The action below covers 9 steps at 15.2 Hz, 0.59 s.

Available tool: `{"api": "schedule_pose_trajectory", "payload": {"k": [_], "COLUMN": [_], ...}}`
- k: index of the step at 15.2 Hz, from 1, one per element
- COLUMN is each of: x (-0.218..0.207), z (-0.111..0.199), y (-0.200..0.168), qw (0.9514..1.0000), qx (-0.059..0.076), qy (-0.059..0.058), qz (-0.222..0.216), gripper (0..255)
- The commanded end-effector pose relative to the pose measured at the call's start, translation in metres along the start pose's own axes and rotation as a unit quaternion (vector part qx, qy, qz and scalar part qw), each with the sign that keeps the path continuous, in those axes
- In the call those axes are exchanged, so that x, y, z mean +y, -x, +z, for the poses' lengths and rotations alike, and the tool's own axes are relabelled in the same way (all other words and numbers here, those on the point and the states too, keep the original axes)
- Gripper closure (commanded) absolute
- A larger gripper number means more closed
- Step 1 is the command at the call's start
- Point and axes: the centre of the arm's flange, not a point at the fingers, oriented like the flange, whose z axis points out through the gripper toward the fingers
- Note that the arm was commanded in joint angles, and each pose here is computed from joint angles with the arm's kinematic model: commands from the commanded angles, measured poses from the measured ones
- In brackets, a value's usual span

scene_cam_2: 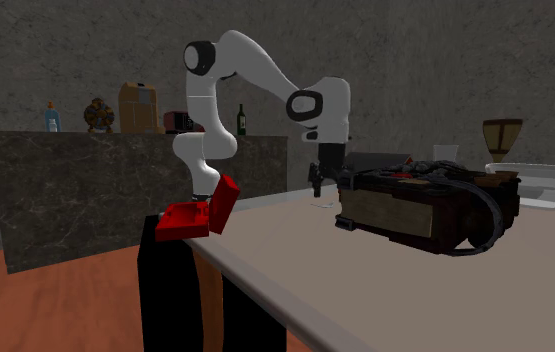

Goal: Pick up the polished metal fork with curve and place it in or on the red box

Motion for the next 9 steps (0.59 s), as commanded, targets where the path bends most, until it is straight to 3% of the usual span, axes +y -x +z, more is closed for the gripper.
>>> {"api": "schedule_pose_trajectory", "payload": {"k": [1, 9], "x": [-0.0001, -0.0001], "z": [0.0105, 0.0135], "y": [-0.0002, -0.0002], "qw": [1.0000, 1.0000], "qx": [0.000, 0.000], "qy": [0.000, 0.000], "qz": [0.000, 0.000], "gripper": [0, 0]}}
